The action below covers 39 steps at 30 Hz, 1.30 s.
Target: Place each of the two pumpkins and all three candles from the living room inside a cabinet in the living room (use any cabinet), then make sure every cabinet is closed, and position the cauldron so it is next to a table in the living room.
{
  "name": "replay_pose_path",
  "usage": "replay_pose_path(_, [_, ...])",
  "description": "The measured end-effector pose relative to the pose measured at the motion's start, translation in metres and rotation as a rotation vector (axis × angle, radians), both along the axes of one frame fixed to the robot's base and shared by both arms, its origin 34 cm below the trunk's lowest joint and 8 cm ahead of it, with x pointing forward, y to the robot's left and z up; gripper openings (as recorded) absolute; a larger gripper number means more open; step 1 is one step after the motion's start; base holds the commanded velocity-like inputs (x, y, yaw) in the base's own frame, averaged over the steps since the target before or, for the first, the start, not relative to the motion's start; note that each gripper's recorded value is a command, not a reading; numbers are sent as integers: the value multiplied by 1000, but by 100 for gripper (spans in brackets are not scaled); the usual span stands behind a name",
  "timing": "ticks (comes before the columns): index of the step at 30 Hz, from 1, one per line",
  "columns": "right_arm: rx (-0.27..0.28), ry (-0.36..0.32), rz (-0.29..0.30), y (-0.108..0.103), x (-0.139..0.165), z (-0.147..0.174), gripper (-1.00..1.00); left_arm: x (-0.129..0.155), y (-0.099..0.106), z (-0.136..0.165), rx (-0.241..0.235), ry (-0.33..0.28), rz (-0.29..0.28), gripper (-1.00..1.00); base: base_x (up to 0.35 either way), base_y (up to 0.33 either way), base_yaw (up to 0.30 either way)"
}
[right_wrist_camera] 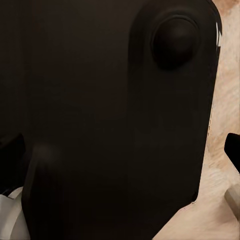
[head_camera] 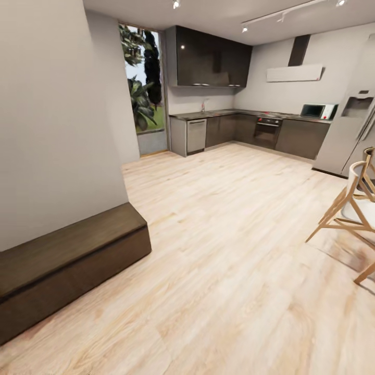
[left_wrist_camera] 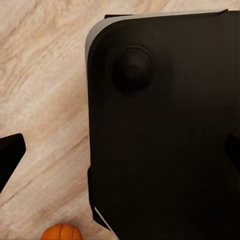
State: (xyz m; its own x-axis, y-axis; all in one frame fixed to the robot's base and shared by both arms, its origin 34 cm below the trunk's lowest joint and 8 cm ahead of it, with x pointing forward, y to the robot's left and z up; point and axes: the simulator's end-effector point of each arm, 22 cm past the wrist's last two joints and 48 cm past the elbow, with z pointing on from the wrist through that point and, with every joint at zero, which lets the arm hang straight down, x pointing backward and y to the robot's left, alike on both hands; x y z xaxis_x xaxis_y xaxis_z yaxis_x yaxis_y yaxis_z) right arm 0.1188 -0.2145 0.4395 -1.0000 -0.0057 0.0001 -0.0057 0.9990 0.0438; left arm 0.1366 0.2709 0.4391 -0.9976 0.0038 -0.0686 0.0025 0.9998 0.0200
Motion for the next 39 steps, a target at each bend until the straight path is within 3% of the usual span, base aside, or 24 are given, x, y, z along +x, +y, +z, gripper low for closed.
replay_pose_path(39, [1, 22, 4, 0, -9, 1, 100, -9, -3, 0, -5, 24, -1, 100, 14, 17, 278])
